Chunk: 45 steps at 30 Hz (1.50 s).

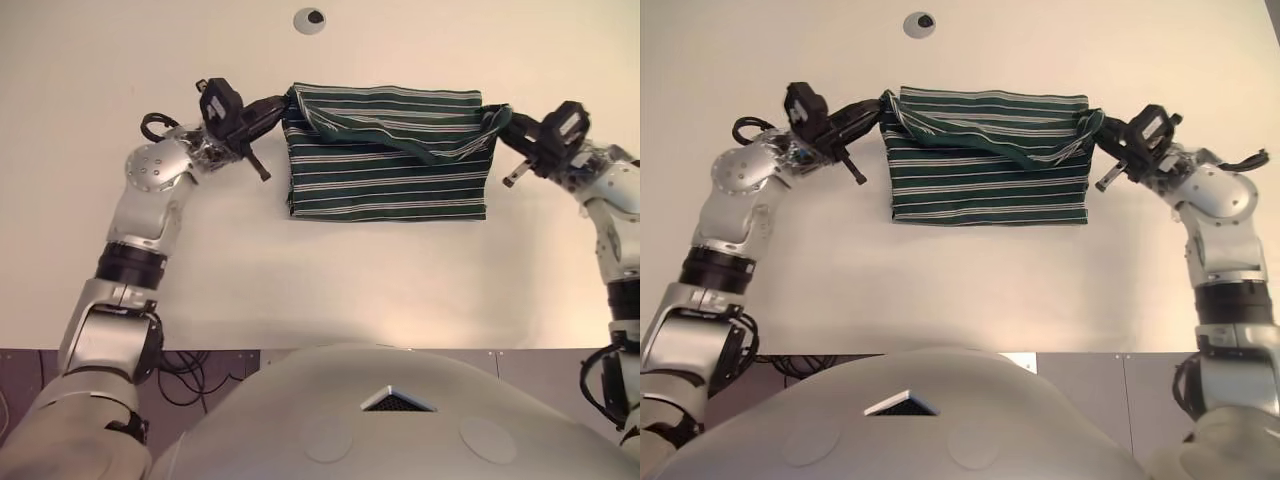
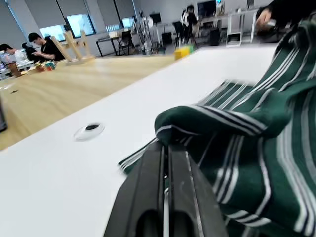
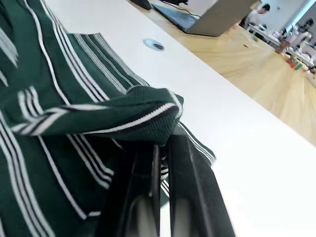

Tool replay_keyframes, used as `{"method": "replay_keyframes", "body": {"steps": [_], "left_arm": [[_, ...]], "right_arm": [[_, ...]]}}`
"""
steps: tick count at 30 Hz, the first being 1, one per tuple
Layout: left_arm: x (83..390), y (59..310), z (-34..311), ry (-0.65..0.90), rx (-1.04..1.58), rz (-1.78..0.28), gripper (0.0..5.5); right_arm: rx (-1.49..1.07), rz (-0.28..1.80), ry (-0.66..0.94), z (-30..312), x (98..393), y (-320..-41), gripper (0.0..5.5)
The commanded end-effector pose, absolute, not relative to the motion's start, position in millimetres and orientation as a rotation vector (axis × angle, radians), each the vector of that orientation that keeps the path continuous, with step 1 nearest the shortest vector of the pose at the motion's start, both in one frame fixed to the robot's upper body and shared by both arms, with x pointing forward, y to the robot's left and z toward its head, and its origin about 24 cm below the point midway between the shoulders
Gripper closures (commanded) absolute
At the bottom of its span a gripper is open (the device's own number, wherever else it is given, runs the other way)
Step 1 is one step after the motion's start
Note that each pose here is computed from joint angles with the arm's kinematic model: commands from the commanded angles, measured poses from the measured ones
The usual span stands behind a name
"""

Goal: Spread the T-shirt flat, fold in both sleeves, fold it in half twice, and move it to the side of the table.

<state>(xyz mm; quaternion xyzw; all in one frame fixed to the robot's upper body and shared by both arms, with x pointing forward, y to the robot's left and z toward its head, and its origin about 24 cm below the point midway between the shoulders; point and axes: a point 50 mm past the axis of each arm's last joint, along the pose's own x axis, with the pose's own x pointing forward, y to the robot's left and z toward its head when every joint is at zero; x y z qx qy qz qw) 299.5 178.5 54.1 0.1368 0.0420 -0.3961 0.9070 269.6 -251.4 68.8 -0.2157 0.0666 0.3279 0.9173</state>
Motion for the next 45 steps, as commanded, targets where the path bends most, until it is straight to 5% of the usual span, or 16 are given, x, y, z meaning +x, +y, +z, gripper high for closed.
{"method": "replay_keyframes", "body": {"steps": [1,6,10,18,22,26,32,36,40,45], "left_arm": [[312,173,43,0.113,0.319,-0.791,5.50],[334,168,37,0.161,0.300,-0.689,5.50],[346,164,37,0.184,0.271,-0.656,5.19],[375,169,54,0.395,-0.402,-0.479,4.07],[377,171,66,0.273,-0.403,-0.523,3.51],[348,152,80,-0.072,-0.037,-0.884,3.47],[283,123,45,-0.182,0.791,-1.339,3.47],[278,132,22,-0.153,1.357,-1.469,3.47],[309,156,30,-0.143,1.887,-1.409,3.47],[341,154,69,-0.495,2.197,-1.324,3.47]], "right_arm": [[-0.454,0.615,0.149,62,289,-245,5.47],[-0.438,0.553,0.192,47,309,-242,5.47],[-0.299,0.445,0.246,41,326,-246,4.72],[0.442,0.132,0.384,40,353,-251,3.41],[0.238,0.194,0.267,49,351,-255,2.78],[-0.398,0.422,0.009,67,328,-242,2.60],[-1.060,0.642,0.112,41,296,-253,2.60],[-1.152,0.868,0.139,33,274,-245,2.60],[-1.116,1.200,0.186,32,229,-221,2.60],[-0.849,1.506,-0.067,50,183,-135,2.60]]}}
